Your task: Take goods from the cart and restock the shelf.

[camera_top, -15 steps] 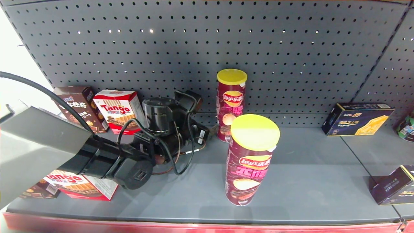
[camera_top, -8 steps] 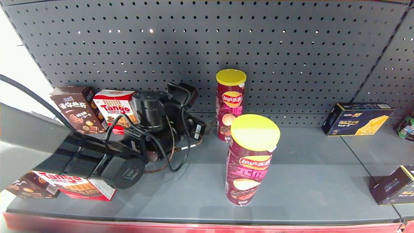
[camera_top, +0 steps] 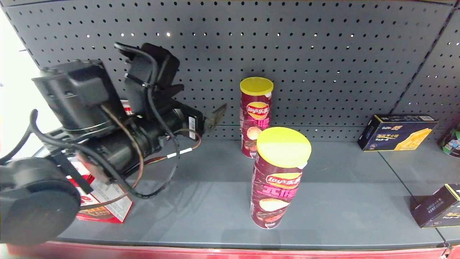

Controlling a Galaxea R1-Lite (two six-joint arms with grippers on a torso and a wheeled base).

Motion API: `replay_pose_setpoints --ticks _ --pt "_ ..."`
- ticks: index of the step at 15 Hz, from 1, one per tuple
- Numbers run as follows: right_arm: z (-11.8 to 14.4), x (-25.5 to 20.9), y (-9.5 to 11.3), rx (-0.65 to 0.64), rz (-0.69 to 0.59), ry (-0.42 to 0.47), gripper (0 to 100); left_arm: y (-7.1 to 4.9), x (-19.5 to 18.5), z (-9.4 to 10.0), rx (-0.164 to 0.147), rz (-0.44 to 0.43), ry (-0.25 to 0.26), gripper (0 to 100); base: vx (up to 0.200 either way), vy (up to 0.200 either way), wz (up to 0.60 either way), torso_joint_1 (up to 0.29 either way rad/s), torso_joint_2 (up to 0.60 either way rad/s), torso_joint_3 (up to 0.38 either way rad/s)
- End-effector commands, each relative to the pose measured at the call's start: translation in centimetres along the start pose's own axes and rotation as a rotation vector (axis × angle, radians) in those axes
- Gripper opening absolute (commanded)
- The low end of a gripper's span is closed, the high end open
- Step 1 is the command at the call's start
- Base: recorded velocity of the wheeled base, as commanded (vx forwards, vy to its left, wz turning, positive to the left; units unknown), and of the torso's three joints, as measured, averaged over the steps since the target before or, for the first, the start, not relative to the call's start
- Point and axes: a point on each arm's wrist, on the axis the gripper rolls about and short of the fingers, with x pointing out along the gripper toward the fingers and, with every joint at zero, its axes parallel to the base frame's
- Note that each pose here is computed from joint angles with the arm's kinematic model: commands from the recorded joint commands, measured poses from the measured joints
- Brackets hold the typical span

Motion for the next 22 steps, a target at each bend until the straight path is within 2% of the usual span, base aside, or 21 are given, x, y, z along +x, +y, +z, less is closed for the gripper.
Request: replay_pose_setpoints --ticks 1,4,6,8,9,10,11,13,14,16,17,18,19,20,22 --pt "0.0 0.0 0.0 0.000 0.000 0.001 100 1.2 -6.3 3.5 -0.006 0.003 -0.050 100 0.000 0.000 0.00 0.000 0.00 0.000" --pt "0.0 0.0 0.0 0.000 0.000 0.001 100 1.7 -12.7 5.8 -0.005 -0.048 0.009 100 0.000 0.000 0.00 0.000 0.00 0.000" --pt "0.0 0.0 0.0 0.000 0.000 0.001 100 2.7 -17.5 5.6 -0.008 -0.031 0.042 100 0.000 0.000 0.00 0.000 0.00 0.000" --pt "0.0 0.0 0.0 0.000 0.000 0.001 100 3.1 -22.8 3.2 -0.027 0.002 0.017 100 0.000 0.000 0.00 0.000 0.00 0.000" --pt "0.0 0.0 0.0 0.000 0.000 0.001 100 3.2 -25.2 1.2 -0.043 0.068 0.002 100 0.000 0.000 0.00 0.000 0.00 0.000" --pt "0.0 0.0 0.0 0.000 0.000 0.001 100 3.0 -27.1 -0.6 -0.035 0.130 -0.011 100 0.000 0.000 0.00 0.000 0.00 0.000" --pt "0.0 0.0 0.0 0.000 0.002 0.001 100 2.7 -28.4 -2.0 -0.029 0.165 -0.018 100 0.000 0.000 0.00 0.000 0.00 0.000" --pt "0.0 0.0 0.0 0.000 0.000 0.001 100 1.4 -30.2 -5.0 -0.067 0.194 -0.019 100 0.000 0.000 0.00 0.000 0.00 0.000" --pt "0.0 0.0 0.0 0.000 0.000 0.001 100 0.4 -31.0 -7.5 -0.088 0.199 -0.019 100 0.000 0.000 0.00 0.000 0.00 0.000" --pt "0.0 0.0 0.0 0.000 0.000 0.001 100 -0.8 -31.9 -10.4 -0.090 0.224 -0.024 100 0.000 0.000 0.00 0.000 0.00 0.000" --pt "0.0 0.0 0.0 0.000 0.000 0.001 100 -1.0 -32.1 -11.4 -0.087 0.228 -0.010 100 0.000 0.000 0.00 0.000 0.00 0.000" --pt "0.0 0.0 0.0 0.000 0.000 0.001 100 -1.0 -32.1 -11.7 -0.106 0.219 0.009 100 0.000 0.000 0.00 0.000 0.00 0.000" --pt "0.0 0.0 0.0 0.000 0.000 0.001 100 -1.0 -32.2 -12.2 -0.128 0.183 0.044 100 0.000 0.000 0.00 0.000 0.00 0.000" --pt "0.0 0.0 0.0 0.000 0.000 0.001 100 -1.4 -32.7 -13.3 -0.138 0.155 0.095 100 0.000 0.000 0.00 0.000 0.00 0.000" --pt "0.0 0.0 0.0 0.000 0.000 0.001 100 -1.4 -32.9 -13.3 -0.156 0.209 0.083 100 0.000 0.000 0.00 0.000 0.00 0.000"
